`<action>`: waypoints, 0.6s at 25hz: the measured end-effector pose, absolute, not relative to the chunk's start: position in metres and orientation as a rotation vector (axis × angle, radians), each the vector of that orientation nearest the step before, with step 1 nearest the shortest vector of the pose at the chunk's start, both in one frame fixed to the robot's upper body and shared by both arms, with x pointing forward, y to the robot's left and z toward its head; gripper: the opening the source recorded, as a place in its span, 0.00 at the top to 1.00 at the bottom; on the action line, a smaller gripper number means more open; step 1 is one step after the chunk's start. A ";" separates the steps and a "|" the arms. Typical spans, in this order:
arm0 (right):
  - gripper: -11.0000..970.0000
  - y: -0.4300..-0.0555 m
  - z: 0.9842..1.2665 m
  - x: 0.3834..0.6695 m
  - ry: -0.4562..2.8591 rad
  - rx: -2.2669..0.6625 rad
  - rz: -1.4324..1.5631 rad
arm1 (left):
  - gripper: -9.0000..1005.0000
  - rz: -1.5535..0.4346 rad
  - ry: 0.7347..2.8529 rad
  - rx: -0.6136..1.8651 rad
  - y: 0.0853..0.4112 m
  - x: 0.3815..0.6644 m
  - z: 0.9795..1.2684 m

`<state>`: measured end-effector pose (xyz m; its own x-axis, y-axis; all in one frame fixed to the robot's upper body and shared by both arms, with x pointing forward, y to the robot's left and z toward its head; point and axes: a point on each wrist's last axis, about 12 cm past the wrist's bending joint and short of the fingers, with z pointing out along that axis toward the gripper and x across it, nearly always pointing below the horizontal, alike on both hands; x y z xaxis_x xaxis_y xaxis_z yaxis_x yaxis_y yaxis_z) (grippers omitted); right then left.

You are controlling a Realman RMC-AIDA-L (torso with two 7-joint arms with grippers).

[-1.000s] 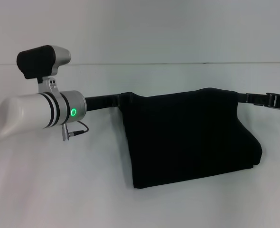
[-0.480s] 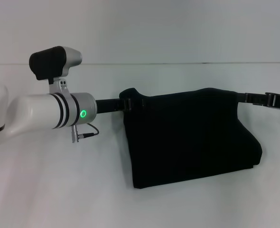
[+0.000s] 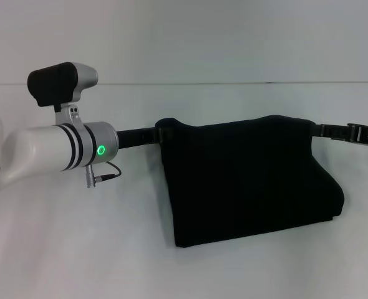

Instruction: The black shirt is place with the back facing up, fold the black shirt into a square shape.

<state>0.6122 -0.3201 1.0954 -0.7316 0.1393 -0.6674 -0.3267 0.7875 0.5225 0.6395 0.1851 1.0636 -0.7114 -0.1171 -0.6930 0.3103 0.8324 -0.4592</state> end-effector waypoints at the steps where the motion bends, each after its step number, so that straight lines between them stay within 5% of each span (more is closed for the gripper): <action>1: 0.19 -0.320 1.095 0.612 2.249 -0.138 0.828 | 0.58 -0.726 2.252 0.138 0.185 0.639 1.063; 7: 0.19 -0.323 1.096 0.611 2.250 -0.141 0.828 | 0.84 -0.728 2.256 0.149 0.183 0.639 1.063; 15: 0.19 -0.323 1.092 0.605 2.285 -0.181 0.836 | 0.95 -0.733 2.246 0.153 0.181 0.643 1.068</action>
